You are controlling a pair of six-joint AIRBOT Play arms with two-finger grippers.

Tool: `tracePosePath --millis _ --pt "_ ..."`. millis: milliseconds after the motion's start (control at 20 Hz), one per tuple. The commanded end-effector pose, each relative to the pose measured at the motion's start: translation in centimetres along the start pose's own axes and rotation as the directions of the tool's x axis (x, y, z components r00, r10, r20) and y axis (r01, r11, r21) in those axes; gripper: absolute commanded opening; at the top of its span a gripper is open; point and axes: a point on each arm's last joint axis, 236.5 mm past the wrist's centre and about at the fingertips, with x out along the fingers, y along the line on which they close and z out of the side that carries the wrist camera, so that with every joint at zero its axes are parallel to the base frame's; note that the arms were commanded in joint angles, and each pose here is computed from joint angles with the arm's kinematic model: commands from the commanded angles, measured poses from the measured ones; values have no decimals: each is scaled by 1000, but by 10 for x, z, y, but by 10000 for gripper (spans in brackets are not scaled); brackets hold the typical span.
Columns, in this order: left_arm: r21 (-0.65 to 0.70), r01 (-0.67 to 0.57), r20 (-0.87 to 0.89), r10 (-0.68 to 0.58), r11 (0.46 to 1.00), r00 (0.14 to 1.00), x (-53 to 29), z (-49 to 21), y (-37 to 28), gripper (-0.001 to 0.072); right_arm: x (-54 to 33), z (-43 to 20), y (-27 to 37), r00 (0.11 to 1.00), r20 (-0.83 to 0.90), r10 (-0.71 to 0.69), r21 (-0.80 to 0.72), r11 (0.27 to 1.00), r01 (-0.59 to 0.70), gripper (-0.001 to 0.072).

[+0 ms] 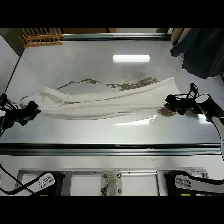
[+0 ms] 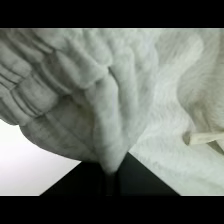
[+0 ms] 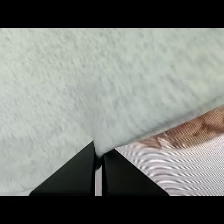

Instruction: Fold the clothes and pants, and hang the long-sleeved shirts on hangers.

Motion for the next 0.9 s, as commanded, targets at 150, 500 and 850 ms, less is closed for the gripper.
tracePosePath --millis 150,500,850 --pt "40 -27 -39 29 999 999 -27 -37 45 30 -42 -107 -38 979 -154 -131 -87 989 118 19" --pt "43 -11 -69 14 999 998 -38 -58 45 383 -78 -162 -35 968 -227 -109 -114 990 85 598" --pt "352 131 -6 -138 927 990 -99 -39 -78 30 -167 -45 -42 994 -27 -107 -134 986 103 720"
